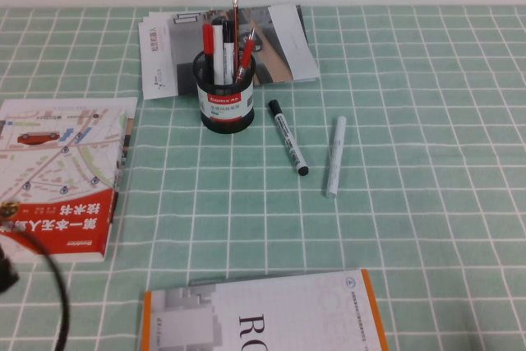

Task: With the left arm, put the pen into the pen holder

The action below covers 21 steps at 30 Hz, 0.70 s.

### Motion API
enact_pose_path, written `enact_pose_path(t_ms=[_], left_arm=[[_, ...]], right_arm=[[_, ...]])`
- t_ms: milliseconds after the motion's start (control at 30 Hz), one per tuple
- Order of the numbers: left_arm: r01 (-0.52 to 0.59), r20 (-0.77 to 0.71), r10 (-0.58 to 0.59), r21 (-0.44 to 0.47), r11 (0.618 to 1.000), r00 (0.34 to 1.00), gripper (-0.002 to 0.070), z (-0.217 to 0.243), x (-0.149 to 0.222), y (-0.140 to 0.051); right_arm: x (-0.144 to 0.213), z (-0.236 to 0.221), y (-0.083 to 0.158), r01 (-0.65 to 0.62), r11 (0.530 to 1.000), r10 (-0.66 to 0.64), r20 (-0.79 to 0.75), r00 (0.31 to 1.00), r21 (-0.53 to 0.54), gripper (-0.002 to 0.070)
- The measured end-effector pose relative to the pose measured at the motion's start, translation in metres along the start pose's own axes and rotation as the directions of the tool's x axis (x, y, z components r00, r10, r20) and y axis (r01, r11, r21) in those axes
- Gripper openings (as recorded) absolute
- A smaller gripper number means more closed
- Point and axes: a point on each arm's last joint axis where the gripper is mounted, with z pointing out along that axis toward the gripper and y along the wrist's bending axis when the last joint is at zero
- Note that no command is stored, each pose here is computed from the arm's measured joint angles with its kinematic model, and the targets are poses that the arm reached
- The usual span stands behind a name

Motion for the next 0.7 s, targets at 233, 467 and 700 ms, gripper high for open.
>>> enact_pose_path(t_ms=[233, 467, 700], left_arm=[[-0.146, -0.206, 0.151, 0.040, 0.988, 0.967, -0.0003, 0.035, -0.056, -0.028], [-0.231, -0.346, 0.276, 0.167, 0.959, 0.897, -0.0003, 0.097, -0.076, -0.070], [-0.281, -0.415, 0.390, 0.300, 0.912, 0.822, -0.0003, 0.155, -0.073, -0.134]], right_arm=[[0.000, 0.000, 0.000, 0.000, 1.000, 0.000, 0.000, 1.000, 0.000, -0.0020], [0.000, 0.000, 0.000, 0.000, 1.000, 0.000, 0.000, 1.000, 0.000, -0.0020], [0.000, 0.000, 0.000, 0.000, 1.000, 0.000, 0.000, 1.000, 0.000, -0.0020]])
